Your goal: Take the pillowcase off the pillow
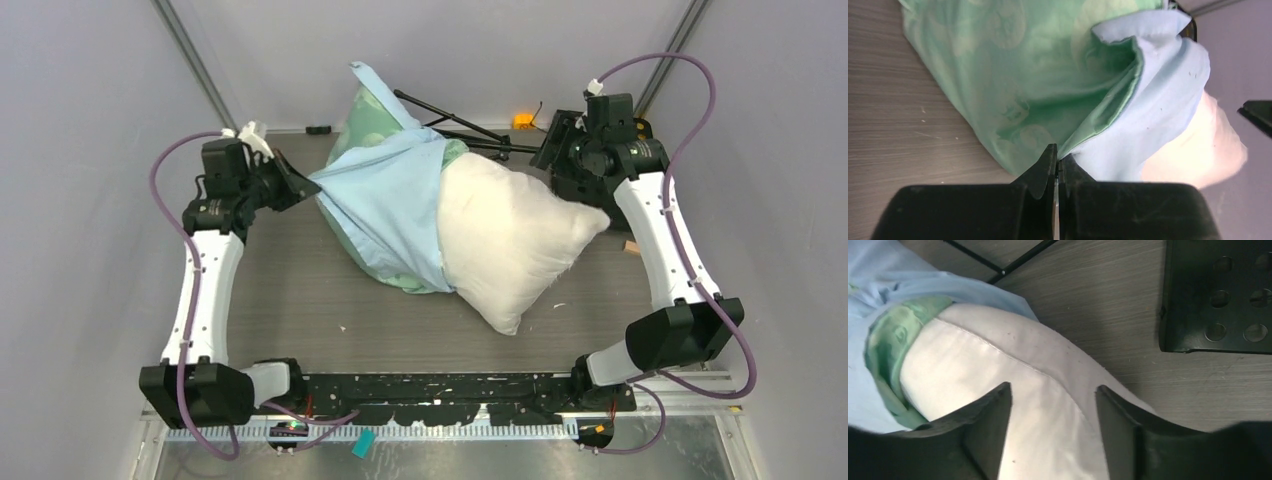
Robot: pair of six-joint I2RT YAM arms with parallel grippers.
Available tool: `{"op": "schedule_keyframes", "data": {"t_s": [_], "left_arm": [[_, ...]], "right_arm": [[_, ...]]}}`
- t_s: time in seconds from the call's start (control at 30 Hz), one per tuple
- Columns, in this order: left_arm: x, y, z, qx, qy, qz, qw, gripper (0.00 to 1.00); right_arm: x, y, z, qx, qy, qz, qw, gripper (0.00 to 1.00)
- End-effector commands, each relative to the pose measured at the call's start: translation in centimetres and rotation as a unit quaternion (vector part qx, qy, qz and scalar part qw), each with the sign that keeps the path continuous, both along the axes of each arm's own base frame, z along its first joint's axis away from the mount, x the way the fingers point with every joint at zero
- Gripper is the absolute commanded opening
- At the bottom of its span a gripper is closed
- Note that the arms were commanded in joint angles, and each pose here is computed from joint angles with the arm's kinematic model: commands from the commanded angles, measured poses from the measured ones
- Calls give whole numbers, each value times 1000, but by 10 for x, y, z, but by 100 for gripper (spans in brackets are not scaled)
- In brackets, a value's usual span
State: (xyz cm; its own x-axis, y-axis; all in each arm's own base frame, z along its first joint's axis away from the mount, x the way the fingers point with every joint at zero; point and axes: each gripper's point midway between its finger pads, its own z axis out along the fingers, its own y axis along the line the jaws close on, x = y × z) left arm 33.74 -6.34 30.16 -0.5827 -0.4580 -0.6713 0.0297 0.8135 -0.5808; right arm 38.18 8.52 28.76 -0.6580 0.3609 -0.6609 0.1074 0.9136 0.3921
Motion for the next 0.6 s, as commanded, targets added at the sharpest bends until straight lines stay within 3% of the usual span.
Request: {"op": "schedule_keyframes", "data": {"t_s": [0.0,0.07,0.13,0.3,0.43,0.57], "left_arm": [[10,-42,-1,-11,-23,-75,997,0],[6,-58,-12,4,0,-105,995,11],[0,-67,-18,20,11,-118,993,29],[-18,-76,-13,77,-12,-112,991,58],[-40,-104,-15,102,-23,-139,985,69],[-61,-149,-34,104,-14,-192,976,75]], "right_arm": [[3,-2,29,-8,-59,17,998,74],[-4,4,31,-24,-64,25,997,80],[-12,10,34,-49,-71,35,996,81],[-40,20,36,-126,-92,34,987,82],[-63,19,28,-135,-101,26,985,82],[-84,20,-9,-123,-66,31,990,82]]}}
